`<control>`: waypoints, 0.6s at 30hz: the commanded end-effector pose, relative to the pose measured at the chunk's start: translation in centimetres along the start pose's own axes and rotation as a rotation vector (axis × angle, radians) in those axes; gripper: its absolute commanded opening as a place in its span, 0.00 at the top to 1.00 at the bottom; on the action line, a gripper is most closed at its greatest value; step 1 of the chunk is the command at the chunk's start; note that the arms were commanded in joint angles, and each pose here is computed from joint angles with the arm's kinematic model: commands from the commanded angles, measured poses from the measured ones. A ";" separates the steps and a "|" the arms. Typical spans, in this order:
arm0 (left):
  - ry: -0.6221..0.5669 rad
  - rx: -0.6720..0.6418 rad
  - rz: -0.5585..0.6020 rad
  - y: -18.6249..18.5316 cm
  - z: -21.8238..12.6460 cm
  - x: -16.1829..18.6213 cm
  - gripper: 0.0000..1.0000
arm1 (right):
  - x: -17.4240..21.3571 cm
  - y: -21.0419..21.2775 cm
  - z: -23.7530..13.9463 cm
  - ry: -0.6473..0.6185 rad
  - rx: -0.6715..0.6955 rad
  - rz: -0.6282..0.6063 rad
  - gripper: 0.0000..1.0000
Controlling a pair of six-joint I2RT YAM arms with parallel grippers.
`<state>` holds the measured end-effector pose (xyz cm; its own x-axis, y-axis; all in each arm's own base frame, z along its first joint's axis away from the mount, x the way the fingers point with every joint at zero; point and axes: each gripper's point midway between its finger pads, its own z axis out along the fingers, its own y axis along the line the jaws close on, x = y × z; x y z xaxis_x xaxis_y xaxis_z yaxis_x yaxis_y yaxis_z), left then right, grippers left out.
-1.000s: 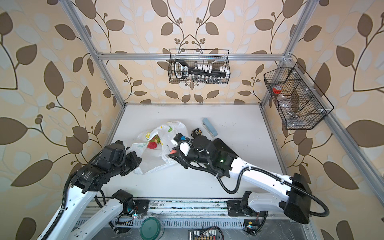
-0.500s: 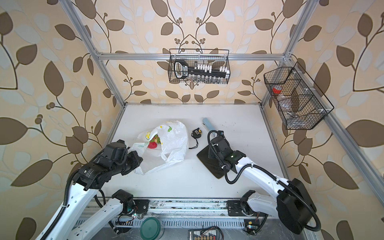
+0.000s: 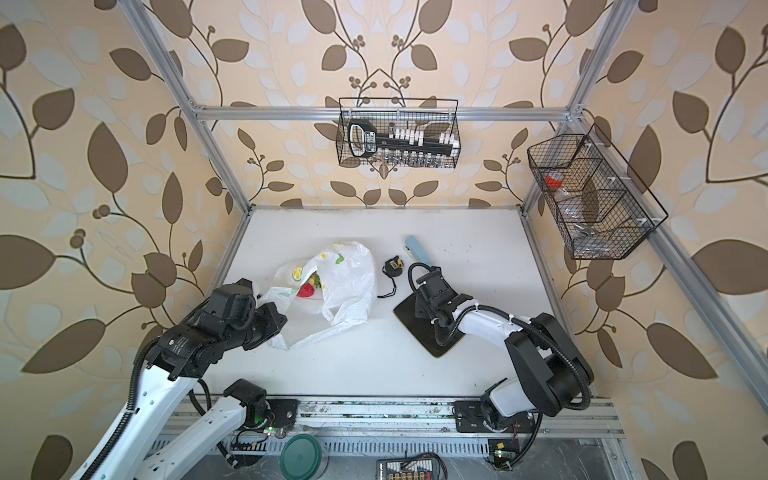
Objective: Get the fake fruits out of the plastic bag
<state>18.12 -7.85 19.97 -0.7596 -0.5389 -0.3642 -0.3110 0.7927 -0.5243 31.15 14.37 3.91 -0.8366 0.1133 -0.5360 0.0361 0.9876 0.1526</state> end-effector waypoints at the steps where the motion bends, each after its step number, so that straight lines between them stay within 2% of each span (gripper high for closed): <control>1: -0.003 0.033 0.033 -0.8 -0.8 -0.1 1.00 | 0.0 0.1 0.3 0.002 -0.005 -0.014 0.54; 2: -0.004 0.035 0.034 -0.8 -0.8 -0.1 1.00 | 0.0 0.0 0.2 0.001 -0.003 -0.015 0.48; 5: -0.005 0.035 0.037 -0.8 -0.8 -0.1 1.00 | -0.5 0.2 -0.3 -0.006 -0.007 -0.018 0.40; 11: -0.010 0.040 0.043 -1.0 -0.9 -0.2 1.00 | -3.0 2.2 -4.4 -0.080 -0.081 -0.072 0.37; 14: -0.018 0.051 0.044 -1.3 -1.1 -0.4 1.00 | -4.7 7.3 -8.8 -0.212 -0.250 -0.195 0.42; 18: -0.022 0.058 0.044 -1.4 -1.2 -0.5 1.00 | -4.2 15.5 -14.2 -0.356 -0.503 -0.399 0.47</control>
<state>18.11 -7.87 20.03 -0.7610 -0.5336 -0.3689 -0.3037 0.7956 -0.5242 28.91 23.27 16.65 -0.6334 -0.0545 -0.7719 -0.3697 0.8977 0.2399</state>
